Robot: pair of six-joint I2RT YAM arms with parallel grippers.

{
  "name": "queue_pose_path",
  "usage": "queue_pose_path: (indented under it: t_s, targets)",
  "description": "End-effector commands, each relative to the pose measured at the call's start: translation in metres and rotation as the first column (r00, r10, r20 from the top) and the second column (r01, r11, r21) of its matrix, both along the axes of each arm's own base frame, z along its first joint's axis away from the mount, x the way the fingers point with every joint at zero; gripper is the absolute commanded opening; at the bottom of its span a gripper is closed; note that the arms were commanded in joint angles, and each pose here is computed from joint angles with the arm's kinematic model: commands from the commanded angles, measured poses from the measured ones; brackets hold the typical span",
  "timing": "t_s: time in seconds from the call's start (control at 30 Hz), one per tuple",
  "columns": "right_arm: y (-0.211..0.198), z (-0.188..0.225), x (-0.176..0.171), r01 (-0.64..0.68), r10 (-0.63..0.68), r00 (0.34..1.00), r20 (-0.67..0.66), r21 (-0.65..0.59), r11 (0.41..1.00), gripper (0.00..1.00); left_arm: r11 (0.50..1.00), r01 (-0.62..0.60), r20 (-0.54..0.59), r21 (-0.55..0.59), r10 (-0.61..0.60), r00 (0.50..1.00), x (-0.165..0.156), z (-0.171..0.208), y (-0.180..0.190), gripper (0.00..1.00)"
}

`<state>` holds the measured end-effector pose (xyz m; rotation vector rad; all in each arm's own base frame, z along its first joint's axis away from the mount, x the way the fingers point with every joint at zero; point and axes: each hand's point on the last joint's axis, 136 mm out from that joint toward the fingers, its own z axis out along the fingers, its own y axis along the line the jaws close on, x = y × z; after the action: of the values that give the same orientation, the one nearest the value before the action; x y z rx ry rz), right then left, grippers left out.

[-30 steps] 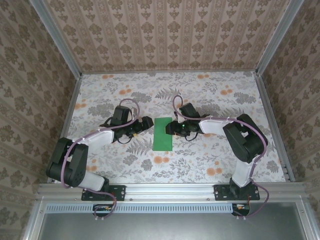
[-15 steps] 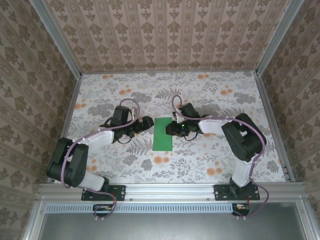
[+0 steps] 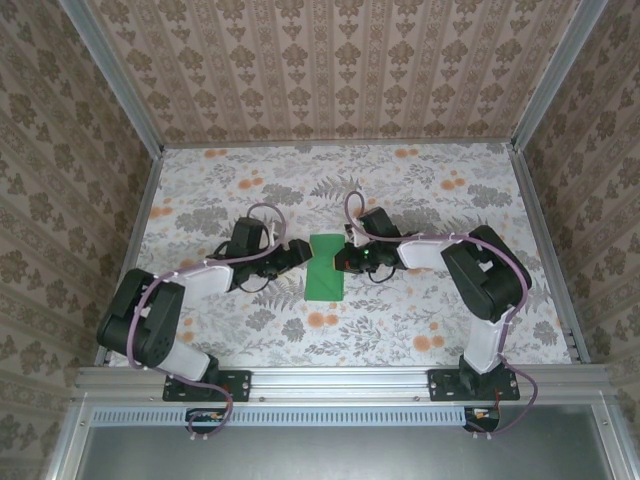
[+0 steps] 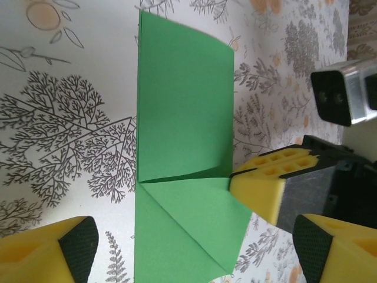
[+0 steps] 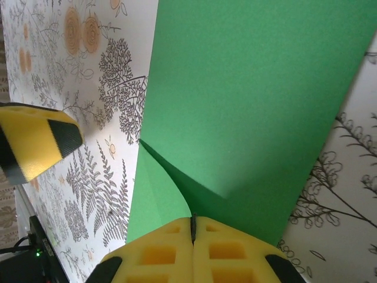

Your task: Fold a paper plane with a square sheet of paper (pick it up from the middle)

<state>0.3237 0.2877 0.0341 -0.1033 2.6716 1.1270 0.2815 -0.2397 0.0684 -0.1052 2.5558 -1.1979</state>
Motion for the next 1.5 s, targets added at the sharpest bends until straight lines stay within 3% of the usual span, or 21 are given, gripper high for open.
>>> queue_pose_path:
  t_s: [0.0,0.23,0.6,0.93,1.47]
  targets:
    - [-0.006,0.015,0.009,0.053,-0.054,0.998,0.042,0.045,0.998,0.01,0.998,0.043,-0.013,-0.054,-0.044,0.999,-0.008,0.0,-0.017,0.84]
    - [-0.013,0.014,0.009,0.087,-0.089,0.996,0.029,0.058,0.995,0.02,0.993,0.088,-0.029,-0.083,-0.091,0.995,-0.008,-0.003,-0.036,0.68]
    - [-0.018,0.016,0.009,0.11,-0.113,0.993,0.025,0.089,0.99,0.02,0.989,0.115,-0.044,-0.092,-0.12,0.992,-0.006,-0.008,-0.05,0.51]
    - [-0.02,0.016,0.01,0.115,-0.118,0.993,0.023,0.106,0.988,0.02,0.985,0.131,-0.088,-0.115,-0.141,0.986,-0.004,-0.017,-0.059,0.45]
    - [-0.021,0.018,0.009,0.11,-0.112,0.994,0.015,0.117,0.987,0.03,0.974,0.186,-0.035,-0.133,-0.192,0.981,0.003,-0.013,-0.072,0.32]
